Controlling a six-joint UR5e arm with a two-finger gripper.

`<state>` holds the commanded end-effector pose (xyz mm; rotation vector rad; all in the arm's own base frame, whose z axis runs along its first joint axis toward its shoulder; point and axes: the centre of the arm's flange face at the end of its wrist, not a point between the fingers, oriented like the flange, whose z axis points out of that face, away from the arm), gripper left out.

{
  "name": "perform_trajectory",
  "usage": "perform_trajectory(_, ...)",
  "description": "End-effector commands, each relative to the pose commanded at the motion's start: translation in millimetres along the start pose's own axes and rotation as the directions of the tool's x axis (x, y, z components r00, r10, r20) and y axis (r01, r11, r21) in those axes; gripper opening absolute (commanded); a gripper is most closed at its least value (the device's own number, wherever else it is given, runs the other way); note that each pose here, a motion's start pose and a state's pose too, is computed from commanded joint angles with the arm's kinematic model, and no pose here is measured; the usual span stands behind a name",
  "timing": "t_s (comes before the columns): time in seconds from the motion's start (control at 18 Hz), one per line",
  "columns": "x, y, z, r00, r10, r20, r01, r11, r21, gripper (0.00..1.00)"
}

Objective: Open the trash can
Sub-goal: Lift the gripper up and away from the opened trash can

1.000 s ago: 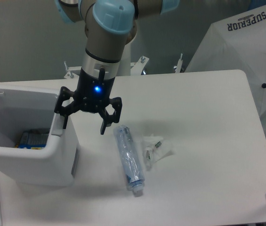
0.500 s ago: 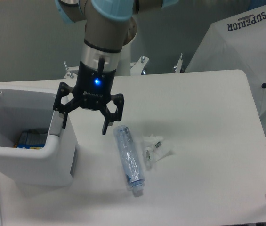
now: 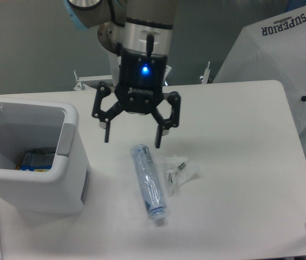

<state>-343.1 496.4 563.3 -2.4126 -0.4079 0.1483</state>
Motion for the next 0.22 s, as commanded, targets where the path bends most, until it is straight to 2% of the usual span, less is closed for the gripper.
perform_trajectory(0.11,-10,7,2,0.993,0.066,0.102,-0.06,0.996,-0.066,1.0)
perform_trajectory(0.22,-16,12,5,0.984,0.093,0.151,-0.076,0.99,-0.116,1.0)
